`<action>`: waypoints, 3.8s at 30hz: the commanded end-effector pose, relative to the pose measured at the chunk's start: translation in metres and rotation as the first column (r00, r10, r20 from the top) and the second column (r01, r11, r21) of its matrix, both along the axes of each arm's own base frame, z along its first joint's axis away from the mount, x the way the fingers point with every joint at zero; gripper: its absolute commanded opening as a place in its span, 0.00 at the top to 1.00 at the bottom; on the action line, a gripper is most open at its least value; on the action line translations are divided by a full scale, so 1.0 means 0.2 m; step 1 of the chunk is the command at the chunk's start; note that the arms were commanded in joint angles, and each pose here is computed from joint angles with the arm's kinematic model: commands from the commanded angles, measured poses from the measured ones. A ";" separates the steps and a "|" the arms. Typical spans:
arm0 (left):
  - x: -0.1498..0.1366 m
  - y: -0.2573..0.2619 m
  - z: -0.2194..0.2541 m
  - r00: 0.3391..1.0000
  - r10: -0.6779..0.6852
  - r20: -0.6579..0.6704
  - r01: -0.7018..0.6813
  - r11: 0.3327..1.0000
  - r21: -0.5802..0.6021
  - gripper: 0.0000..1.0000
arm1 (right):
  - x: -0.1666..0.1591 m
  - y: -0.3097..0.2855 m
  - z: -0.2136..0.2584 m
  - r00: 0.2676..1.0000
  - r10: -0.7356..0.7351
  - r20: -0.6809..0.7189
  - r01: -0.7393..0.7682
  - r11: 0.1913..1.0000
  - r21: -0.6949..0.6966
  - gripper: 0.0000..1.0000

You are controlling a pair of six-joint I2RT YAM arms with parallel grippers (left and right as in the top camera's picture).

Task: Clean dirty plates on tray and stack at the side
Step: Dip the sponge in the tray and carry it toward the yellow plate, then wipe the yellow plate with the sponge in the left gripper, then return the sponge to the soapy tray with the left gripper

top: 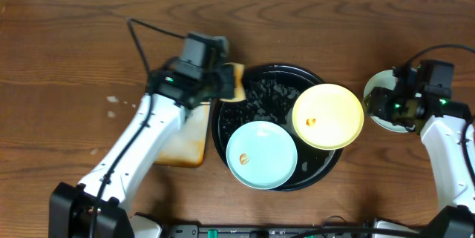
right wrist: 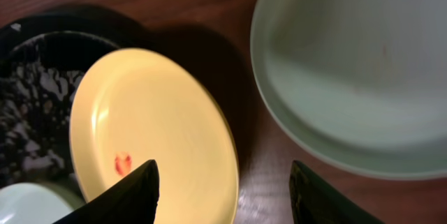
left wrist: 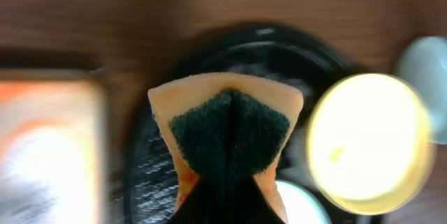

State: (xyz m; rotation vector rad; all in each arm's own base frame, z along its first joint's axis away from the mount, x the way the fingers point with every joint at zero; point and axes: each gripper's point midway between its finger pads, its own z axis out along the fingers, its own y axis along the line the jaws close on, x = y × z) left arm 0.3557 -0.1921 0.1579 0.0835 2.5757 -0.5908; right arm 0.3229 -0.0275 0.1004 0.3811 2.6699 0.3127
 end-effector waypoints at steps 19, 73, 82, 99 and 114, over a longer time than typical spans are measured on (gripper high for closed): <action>-0.17 -0.77 -0.15 0.987 -0.162 -0.020 0.156 0.971 -0.180 0.93 | -0.02 0.07 -0.22 0.937 0.332 -0.105 -0.343 0.933 -0.108 0.48; -0.30 -1.19 -0.45 0.945 -0.303 -0.122 0.260 0.924 -0.279 0.92 | -0.06 0.08 -0.36 0.959 0.181 -0.218 -0.190 0.981 -0.022 0.99; -0.29 -1.14 -0.69 0.920 -0.277 -0.276 0.196 0.937 -0.288 0.92 | -0.07 0.08 -0.37 0.959 0.175 -0.225 -0.183 0.983 -0.018 0.99; -0.21 -0.78 -0.87 0.927 -0.112 -0.357 0.119 0.993 -0.002 0.93 | -0.08 0.08 -0.37 0.957 0.169 -0.237 -0.177 0.984 -0.013 0.99; 0.04 -0.56 -0.33 0.967 -0.005 -0.254 0.023 0.997 0.068 0.92 | -0.04 0.07 -0.23 0.975 0.167 -0.144 -0.175 0.984 -0.045 0.99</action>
